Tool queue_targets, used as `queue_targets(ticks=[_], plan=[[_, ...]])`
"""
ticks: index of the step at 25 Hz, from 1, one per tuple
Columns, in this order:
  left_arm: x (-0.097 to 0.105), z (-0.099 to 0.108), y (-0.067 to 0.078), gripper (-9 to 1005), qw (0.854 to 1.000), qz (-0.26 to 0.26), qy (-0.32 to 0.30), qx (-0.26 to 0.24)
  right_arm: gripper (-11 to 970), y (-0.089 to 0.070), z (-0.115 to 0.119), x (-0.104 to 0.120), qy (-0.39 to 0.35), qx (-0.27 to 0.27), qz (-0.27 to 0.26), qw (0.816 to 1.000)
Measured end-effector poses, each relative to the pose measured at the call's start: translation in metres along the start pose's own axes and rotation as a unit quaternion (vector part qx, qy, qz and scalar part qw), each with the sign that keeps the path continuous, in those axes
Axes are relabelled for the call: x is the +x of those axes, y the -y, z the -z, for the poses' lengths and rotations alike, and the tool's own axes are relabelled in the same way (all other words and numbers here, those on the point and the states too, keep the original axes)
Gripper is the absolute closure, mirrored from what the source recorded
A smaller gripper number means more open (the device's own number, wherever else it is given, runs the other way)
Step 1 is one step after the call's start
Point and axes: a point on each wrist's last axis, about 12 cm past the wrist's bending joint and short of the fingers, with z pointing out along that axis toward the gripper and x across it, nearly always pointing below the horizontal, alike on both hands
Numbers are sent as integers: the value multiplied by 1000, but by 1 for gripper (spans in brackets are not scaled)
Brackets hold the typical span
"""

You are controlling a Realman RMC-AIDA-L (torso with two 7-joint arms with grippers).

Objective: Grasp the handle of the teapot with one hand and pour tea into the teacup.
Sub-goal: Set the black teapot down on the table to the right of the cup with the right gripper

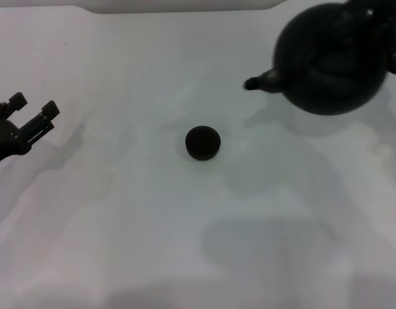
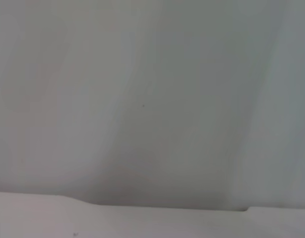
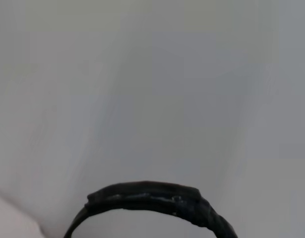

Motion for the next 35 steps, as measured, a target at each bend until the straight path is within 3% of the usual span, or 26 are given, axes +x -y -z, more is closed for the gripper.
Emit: queue_targets(ticks=[8, 18, 35], plan=[[-3, -5, 0, 207, 1000, -5, 2, 6, 854, 16, 30, 39, 0, -19, -59, 998], [-12, -16, -3, 206, 1000, -17, 3, 16, 853, 25, 37, 77, -23, -11, -92, 995], [-11, -15, -3, 207, 1000, -15, 2, 13, 854, 31, 33, 100, -39, -3, -68, 997]])
